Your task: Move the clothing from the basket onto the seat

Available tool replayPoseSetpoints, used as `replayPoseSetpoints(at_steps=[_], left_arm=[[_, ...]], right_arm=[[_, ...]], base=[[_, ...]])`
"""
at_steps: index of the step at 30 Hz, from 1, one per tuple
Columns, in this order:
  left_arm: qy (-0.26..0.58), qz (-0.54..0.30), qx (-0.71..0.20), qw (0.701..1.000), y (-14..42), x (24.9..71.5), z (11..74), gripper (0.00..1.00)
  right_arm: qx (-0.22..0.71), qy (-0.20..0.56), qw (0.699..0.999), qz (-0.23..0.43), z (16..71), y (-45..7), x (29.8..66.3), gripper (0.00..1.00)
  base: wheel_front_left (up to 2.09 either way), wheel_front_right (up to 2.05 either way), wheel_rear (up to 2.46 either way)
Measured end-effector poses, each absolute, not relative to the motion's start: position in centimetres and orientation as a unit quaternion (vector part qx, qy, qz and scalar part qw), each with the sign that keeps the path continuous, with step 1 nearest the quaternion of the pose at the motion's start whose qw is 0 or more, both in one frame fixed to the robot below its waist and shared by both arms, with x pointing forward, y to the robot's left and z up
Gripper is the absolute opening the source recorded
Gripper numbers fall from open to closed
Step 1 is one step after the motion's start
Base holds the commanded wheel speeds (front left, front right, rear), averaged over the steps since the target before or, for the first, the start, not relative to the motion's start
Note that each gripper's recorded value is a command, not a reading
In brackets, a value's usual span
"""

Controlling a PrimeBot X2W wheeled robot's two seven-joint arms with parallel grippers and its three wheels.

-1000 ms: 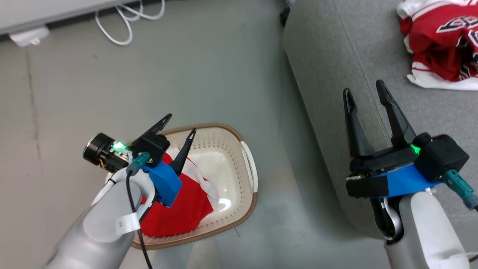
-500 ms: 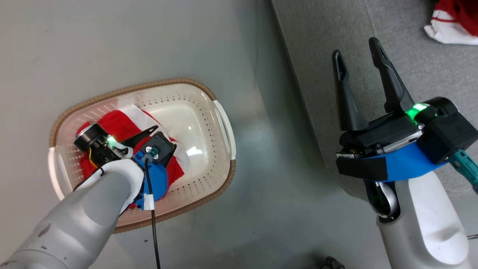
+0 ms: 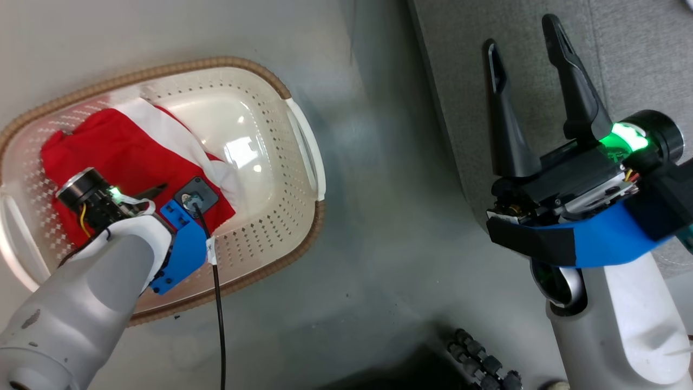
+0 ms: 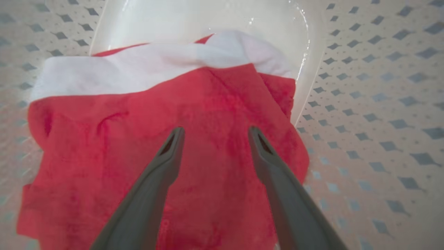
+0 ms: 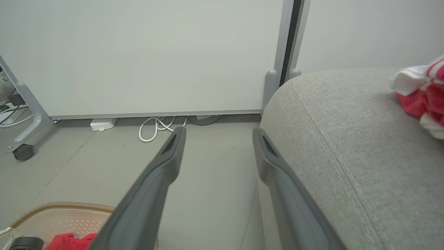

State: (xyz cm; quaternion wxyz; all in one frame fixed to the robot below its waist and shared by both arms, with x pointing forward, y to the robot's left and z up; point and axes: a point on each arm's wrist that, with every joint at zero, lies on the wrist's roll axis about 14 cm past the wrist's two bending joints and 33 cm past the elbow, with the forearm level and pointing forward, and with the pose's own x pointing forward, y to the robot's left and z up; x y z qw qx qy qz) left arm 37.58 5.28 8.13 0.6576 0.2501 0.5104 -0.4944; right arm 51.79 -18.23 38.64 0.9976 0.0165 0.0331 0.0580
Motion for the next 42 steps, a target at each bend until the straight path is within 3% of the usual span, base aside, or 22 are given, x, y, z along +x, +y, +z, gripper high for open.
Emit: replayPoseSetpoints(at_steps=[8,19,20,21,22,33,42], left_arm=[[0.557,-0.494,0.275,0.609,6.8,35.6,4.8,1.00],[0.567,-0.490,0.294,0.593,7.5,36.0,1.7,1.00],[0.565,-0.491,0.294,0.593,7.4,36.0,1.7,0.93],[0.565,-0.491,0.295,0.593,7.3,36.1,1.7,0.20],[0.566,-0.490,0.296,0.593,7.3,36.1,1.7,0.00],[0.558,-0.491,0.295,0.600,6.5,36.3,2.8,0.00],[0.513,-0.498,0.247,0.654,3.1,37.8,6.9,0.00]], right_arm=[[0.012,0.045,0.997,0.060,36.8,-18.3,51.9,1.00],[0.001,0.057,0.997,0.056,35.0,-18.8,51.9,1.00],[0.001,0.056,0.997,0.055,34.9,-18.8,51.9,1.00],[0.000,0.057,0.997,0.055,34.9,-18.8,51.9,1.00],[0.000,0.057,0.997,0.055,34.8,-18.8,51.9,1.00],[0.000,0.049,0.997,0.055,35.6,-18.8,52.1,1.00],[0.000,0.020,0.998,0.059,38.2,-18.3,52.5,1.00]], base=[[0.00,0.00,0.00],[0.00,0.00,0.00],[0.00,0.00,0.00],[0.00,0.00,0.00],[0.00,0.00,0.00],[0.00,0.00,0.00],[0.00,0.00,0.00]])
